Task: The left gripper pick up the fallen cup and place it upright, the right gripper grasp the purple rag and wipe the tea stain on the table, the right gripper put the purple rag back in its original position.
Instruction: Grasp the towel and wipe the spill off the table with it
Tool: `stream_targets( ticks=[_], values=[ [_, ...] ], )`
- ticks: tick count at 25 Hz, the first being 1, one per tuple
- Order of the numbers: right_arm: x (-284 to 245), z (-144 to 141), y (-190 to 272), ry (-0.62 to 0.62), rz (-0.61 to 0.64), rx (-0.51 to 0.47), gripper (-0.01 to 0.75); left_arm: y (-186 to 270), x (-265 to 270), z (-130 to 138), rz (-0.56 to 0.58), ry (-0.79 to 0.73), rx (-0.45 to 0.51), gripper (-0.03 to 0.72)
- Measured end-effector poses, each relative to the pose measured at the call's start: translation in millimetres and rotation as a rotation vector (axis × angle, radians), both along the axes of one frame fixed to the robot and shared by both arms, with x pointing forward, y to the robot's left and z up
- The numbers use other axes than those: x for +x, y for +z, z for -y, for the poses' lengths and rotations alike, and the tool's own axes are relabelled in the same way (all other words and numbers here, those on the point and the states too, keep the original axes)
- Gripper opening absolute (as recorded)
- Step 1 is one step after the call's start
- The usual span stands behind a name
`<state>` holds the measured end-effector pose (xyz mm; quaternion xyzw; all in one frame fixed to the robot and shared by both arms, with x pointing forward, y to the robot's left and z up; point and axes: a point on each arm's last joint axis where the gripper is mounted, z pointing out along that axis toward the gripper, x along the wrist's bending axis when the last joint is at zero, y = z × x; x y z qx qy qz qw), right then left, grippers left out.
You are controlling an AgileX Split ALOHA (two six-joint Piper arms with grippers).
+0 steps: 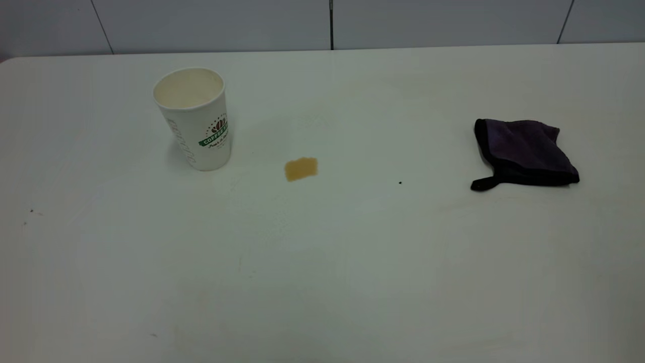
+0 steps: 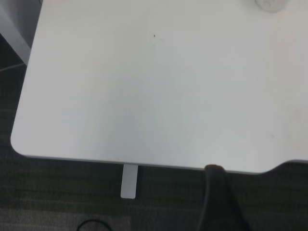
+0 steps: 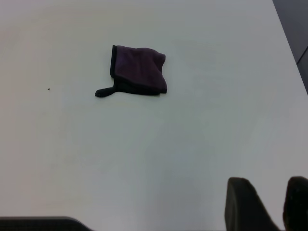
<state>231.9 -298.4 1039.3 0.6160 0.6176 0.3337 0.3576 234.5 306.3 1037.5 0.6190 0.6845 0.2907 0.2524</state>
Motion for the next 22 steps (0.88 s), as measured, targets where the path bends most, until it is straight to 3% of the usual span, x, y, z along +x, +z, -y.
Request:
stream_targets(
  ticks=[9, 22],
  values=[
    [0, 0, 0, 0.000, 0.000, 0.000, 0.239, -5, -12, 0, 0.095, 0.001, 0.007, 0.473],
    [0, 0, 0, 0.000, 0.000, 0.000, 0.239, -5, -13, 0, 0.099, -0.018, 0.026, 0.473]
  ],
)
